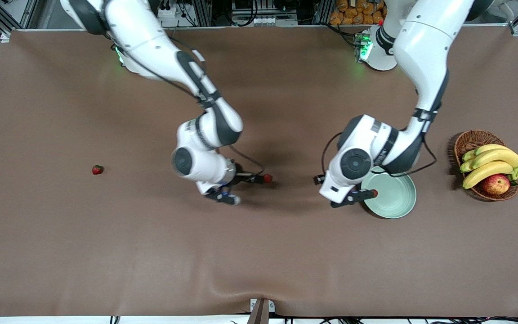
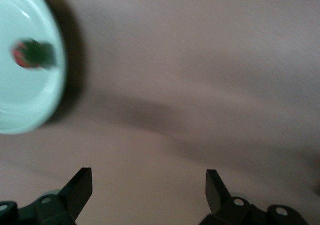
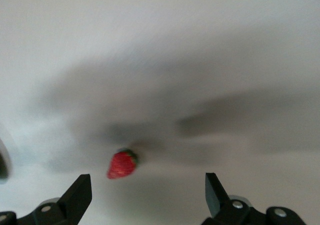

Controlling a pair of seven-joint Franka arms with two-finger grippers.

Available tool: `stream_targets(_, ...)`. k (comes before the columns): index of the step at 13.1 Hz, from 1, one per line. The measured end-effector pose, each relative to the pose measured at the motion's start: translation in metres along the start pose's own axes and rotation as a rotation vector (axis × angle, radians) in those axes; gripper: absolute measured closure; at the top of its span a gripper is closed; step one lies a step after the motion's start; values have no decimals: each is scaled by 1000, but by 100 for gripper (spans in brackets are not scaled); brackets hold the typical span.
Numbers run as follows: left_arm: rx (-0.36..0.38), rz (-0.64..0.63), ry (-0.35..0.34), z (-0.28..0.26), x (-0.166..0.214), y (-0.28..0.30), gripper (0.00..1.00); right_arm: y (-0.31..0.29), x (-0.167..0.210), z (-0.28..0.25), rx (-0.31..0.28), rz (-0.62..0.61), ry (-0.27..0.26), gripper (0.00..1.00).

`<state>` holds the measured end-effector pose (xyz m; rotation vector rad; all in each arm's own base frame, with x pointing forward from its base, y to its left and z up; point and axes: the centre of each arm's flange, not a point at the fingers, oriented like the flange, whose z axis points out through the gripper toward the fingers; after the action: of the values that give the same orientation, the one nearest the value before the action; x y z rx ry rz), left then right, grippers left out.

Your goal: Collect all strawberries into plate

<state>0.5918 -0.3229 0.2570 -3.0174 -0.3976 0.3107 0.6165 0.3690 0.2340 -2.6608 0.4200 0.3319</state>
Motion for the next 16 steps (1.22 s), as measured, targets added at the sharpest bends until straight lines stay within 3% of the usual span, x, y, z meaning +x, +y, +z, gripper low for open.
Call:
stream_targets(1, -22, -6, -6, 0, -8, 11, 0, 25, 21, -33, -45, 9, -5, 0)
stream_targets(5, -119, 54, 69, -2, -46, 76, 0, 159, 91, -139, -351, -28, 5, 0)
stream_targets(7, -182, 92, 118, 6, -66, 107, 1, 225, 113, -164, -427, -126, -34, 0)
stream_targets(10, -239, 88, 145, 24, -80, 137, 8, 340, 133, -183, -401, -202, -121, 0)
stream_targets(12, -240, 97, 140, 41, -89, 152, 15, 392, 136, -192, -374, -196, -147, 0)
stream_targets(16, -226, 102, 129, 64, -92, 158, 26, 427, 126, -175, -366, -157, -204, 0)
